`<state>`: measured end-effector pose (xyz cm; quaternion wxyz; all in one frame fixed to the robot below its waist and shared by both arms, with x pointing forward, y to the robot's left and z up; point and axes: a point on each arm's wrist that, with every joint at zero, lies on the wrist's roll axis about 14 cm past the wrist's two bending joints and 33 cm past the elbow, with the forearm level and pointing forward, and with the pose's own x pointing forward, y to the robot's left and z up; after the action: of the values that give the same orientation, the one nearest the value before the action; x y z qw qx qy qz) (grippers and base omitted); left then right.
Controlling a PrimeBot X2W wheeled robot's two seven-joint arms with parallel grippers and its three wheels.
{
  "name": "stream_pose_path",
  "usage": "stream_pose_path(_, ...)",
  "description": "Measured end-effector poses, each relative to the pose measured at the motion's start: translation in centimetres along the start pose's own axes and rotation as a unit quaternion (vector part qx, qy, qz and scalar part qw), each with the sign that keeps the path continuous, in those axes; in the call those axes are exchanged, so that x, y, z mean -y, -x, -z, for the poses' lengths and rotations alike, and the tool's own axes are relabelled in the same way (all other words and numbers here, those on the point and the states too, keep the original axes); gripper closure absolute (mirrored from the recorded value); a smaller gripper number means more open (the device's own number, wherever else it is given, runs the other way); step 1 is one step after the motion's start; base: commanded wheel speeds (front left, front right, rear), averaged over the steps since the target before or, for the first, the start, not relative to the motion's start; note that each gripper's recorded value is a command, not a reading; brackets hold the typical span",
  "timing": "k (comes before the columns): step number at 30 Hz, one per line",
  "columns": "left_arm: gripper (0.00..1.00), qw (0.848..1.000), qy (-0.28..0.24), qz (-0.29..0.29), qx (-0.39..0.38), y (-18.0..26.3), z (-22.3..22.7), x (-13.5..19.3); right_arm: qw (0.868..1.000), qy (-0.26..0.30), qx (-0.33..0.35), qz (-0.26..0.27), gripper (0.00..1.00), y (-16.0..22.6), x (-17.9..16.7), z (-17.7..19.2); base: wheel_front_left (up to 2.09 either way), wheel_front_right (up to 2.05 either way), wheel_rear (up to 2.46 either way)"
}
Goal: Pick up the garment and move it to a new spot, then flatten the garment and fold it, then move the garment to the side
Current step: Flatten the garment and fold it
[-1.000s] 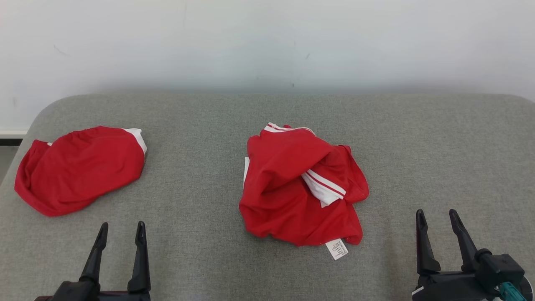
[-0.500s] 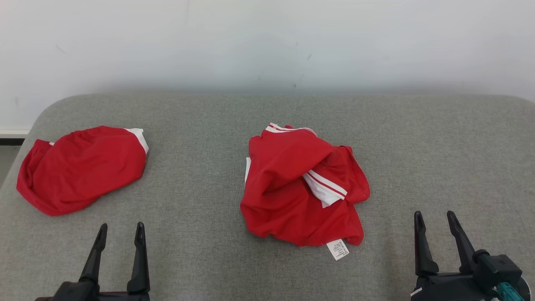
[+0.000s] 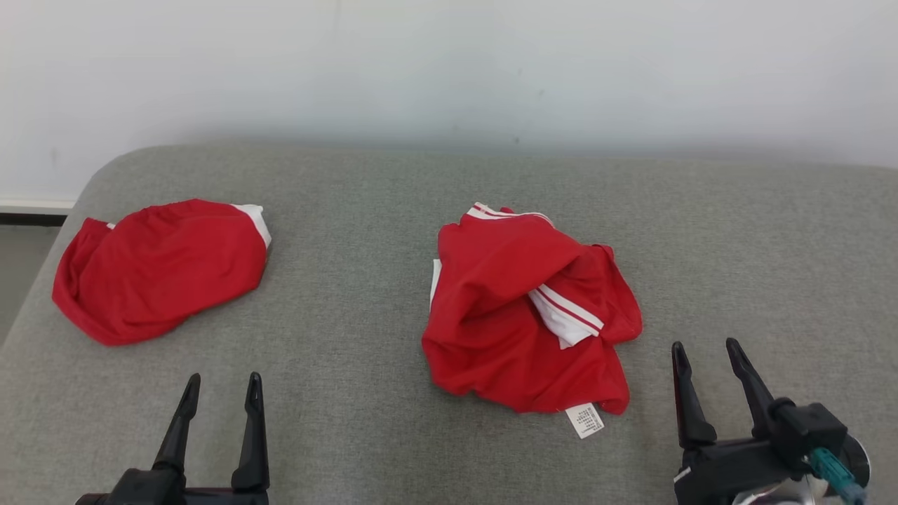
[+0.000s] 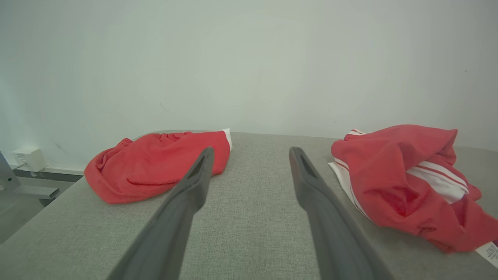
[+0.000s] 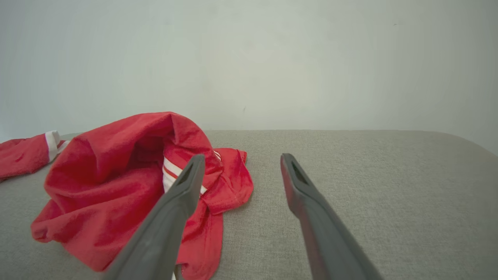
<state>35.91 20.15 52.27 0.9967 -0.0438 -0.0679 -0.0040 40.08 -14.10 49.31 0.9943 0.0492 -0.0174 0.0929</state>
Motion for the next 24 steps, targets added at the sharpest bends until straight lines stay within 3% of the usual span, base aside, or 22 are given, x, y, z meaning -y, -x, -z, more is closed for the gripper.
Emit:
stream_pose_path(11,0.0,1.0,0.0,-0.02,-0.013,0.5,0.7,-1.2,0.995,0.032,-0.063,-0.065,0.0,-4.5,-2.4,2.9,0.0,0.0,0.0)
stream_pose_path(24,0.0,0.998,0.0,-0.053,-0.025,1.3,1.2,-3.0,0.984,0.014,-0.151,-0.091,0.0,-7.6,-4.7,8.2,0.0,0.0,0.0)
